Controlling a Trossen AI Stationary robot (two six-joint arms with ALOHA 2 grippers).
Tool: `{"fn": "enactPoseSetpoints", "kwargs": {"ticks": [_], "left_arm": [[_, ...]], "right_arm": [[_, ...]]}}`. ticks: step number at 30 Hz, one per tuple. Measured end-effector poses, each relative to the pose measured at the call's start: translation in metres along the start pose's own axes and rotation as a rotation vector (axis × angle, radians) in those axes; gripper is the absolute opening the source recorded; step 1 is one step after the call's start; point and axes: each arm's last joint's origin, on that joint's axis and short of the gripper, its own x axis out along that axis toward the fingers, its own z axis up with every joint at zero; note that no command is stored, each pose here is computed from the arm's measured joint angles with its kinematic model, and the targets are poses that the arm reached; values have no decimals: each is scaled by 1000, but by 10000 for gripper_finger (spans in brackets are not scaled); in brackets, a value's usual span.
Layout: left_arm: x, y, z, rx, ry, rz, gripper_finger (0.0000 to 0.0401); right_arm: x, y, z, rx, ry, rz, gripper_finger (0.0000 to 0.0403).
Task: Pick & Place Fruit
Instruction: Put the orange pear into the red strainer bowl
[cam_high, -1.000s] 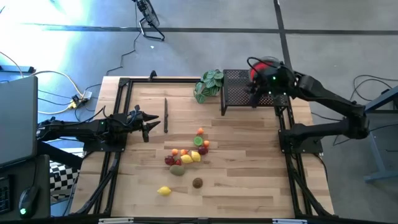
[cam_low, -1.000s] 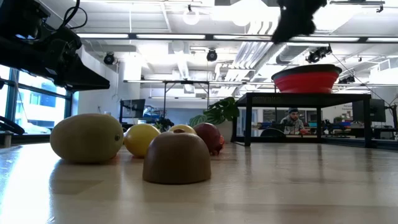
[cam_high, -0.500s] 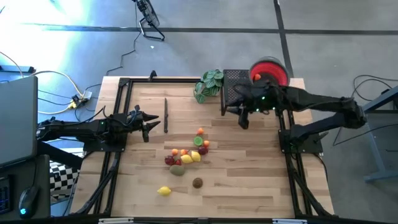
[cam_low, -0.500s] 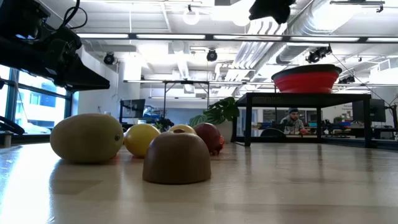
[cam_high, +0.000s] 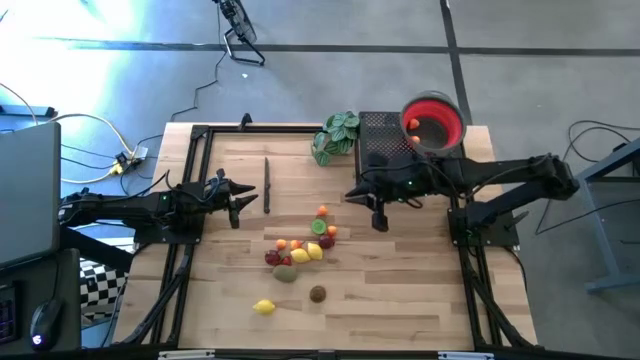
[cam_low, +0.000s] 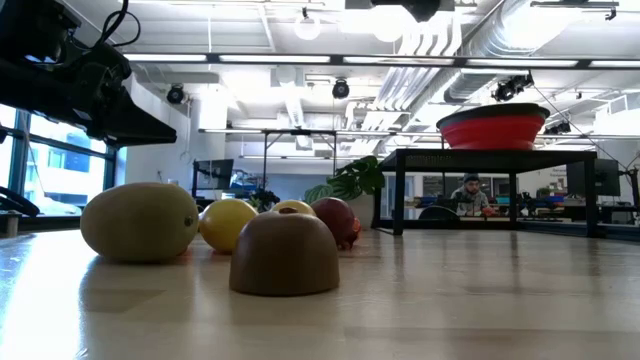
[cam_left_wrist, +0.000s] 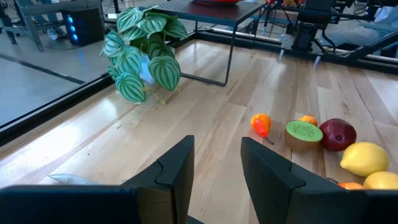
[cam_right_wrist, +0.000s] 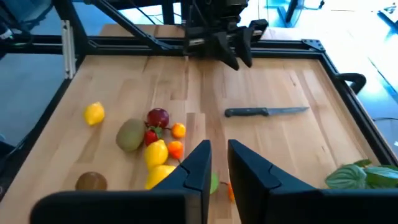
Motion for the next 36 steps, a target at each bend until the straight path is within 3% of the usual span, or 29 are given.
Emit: {"fn": "enactPoseSetpoints", "kwargs": {"ticks": [11,23,36], "left_arm": [[0,0,0,-1,-1,0,127],[0,0,0,1,4,-3,127],[0,0,-1,1,8,-16,127]], "right_arm": [[23,13,-6,-13,38,37,5],[65,17,-13,-17,28,36,4],[33,-6,-15,-21,122,-140,5]]}}
